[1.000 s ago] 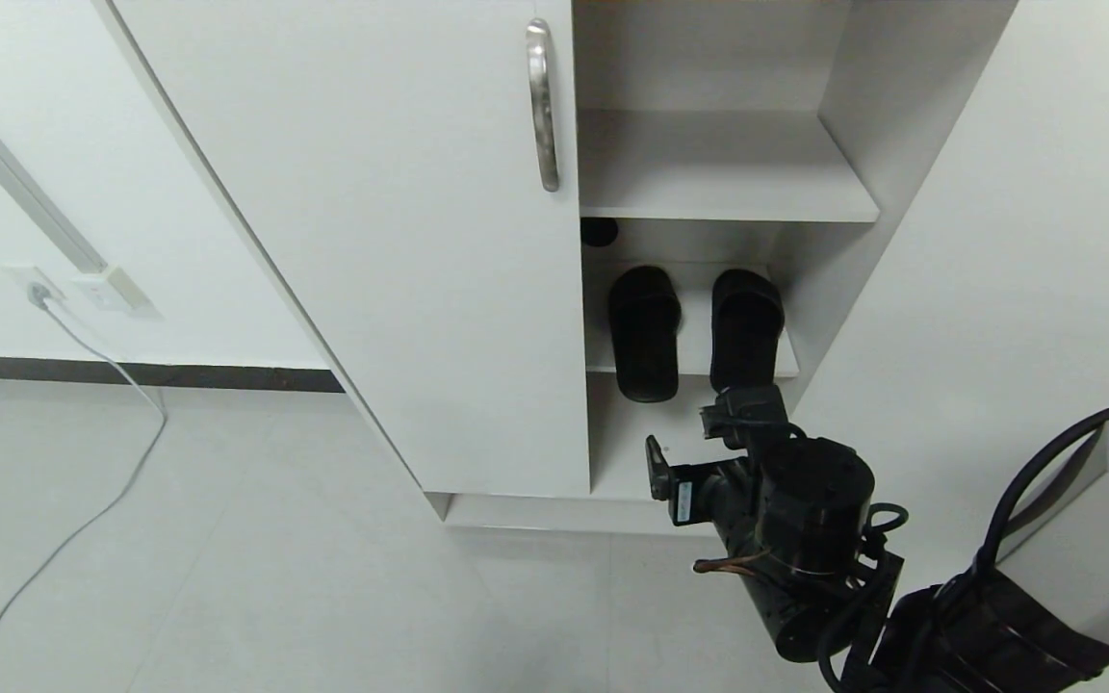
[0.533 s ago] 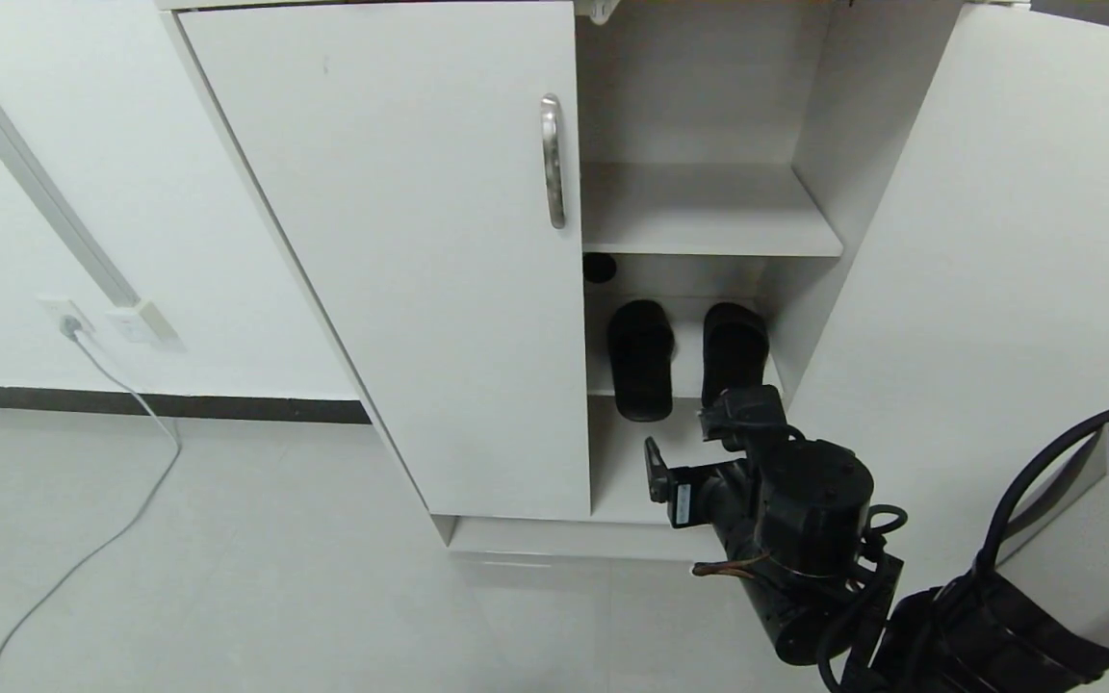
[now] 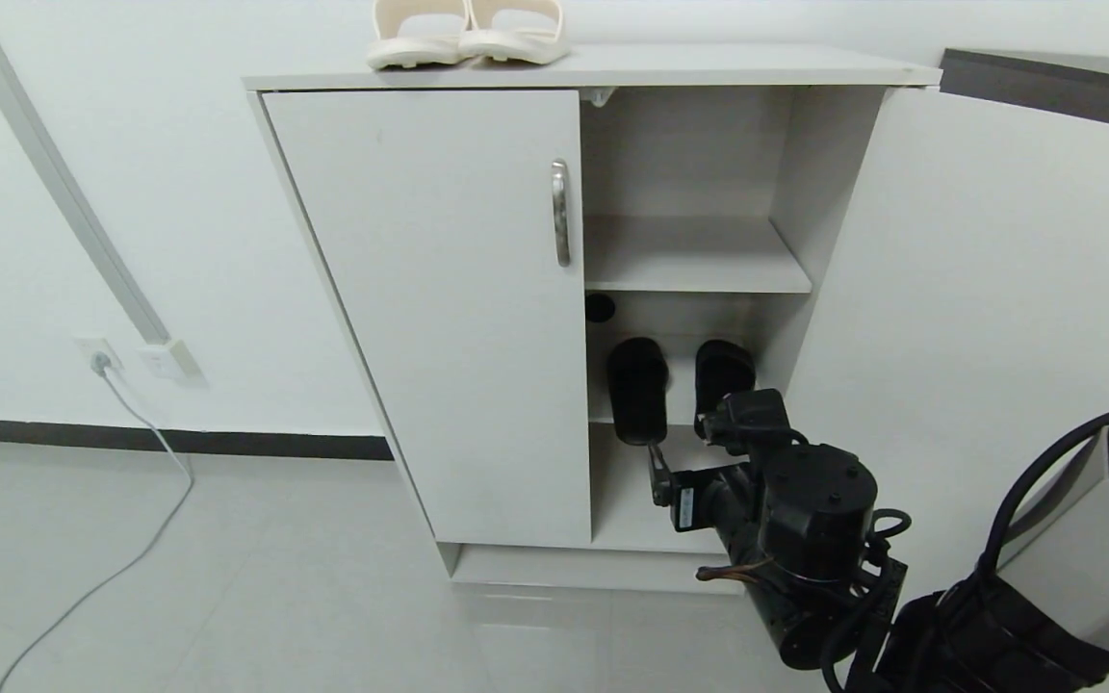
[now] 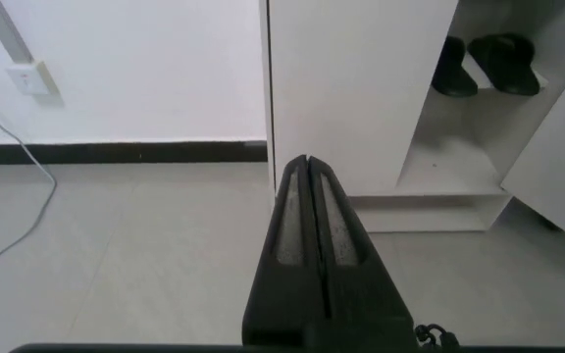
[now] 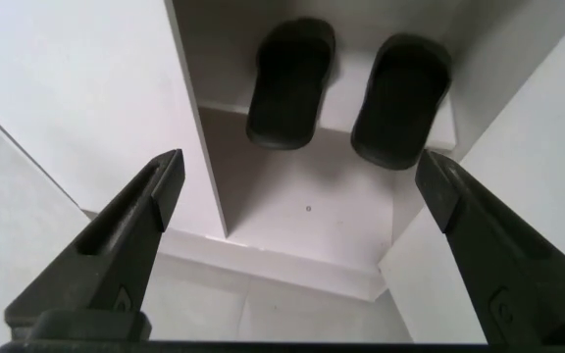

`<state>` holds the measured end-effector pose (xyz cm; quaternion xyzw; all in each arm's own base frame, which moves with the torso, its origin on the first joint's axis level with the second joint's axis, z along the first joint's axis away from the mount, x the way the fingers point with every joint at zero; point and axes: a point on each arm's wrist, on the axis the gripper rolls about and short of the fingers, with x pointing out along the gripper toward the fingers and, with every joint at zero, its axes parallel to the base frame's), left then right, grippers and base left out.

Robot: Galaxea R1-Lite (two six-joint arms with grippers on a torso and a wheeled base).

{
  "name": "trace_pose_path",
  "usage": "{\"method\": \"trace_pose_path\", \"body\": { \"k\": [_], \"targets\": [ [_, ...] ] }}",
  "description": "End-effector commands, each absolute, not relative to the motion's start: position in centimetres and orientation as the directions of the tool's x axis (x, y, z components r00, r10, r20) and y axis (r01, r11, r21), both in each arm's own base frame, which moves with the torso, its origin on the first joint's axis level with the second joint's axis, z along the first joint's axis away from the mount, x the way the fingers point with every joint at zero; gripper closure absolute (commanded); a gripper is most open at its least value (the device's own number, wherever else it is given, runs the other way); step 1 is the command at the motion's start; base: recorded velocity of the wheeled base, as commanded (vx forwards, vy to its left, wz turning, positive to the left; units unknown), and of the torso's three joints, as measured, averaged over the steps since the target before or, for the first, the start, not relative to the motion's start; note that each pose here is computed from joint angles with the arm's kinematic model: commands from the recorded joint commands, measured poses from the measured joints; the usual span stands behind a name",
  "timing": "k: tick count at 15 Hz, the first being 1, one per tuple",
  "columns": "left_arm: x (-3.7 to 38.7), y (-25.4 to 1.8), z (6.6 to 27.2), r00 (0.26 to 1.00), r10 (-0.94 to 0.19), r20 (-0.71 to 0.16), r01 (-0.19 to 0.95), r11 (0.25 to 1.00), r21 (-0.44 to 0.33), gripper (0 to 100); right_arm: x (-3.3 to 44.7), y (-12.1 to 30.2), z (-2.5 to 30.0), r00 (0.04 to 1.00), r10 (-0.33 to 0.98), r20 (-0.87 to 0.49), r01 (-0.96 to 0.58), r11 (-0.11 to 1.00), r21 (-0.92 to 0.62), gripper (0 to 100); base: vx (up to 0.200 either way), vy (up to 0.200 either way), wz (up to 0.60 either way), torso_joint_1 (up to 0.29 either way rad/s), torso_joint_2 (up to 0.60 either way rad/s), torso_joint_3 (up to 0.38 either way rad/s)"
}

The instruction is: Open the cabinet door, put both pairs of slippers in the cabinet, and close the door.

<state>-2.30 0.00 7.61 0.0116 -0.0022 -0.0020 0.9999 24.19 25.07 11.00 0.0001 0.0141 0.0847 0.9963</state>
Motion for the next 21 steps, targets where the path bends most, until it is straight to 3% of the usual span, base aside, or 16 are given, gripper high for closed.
{"method": "trace_pose_path", "body": {
  "k": [1,4,21],
  "targets": [
    [-2.3,0.0,7.6,1.000,-0.005,0.003,0.005,1.000,0.023,100,24.2,25.1,10.9,0.985,0.169,-0.029,-0.169,0.986,0.002,0,0.000,0.000,0.00,-0.002,0.00,0.198],
    [-2.3,0.0,7.6,1.000,-0.006,0.003,0.006,1.000,0.023,100,24.2,24.9,10.7,0.986,0.166,-0.036,-0.166,0.986,-0.004,0,0.000,0.000,0.00,0.001,0.00,0.141],
    [-2.3,0.0,7.6,1.000,-0.006,0.003,0.006,1.000,0.023,100,24.7,23.5,9.5,0.988,0.141,-0.057,-0.144,0.988,-0.052,0,0.000,0.200,0.00,0.002,0.00,0.009]
  ]
}}
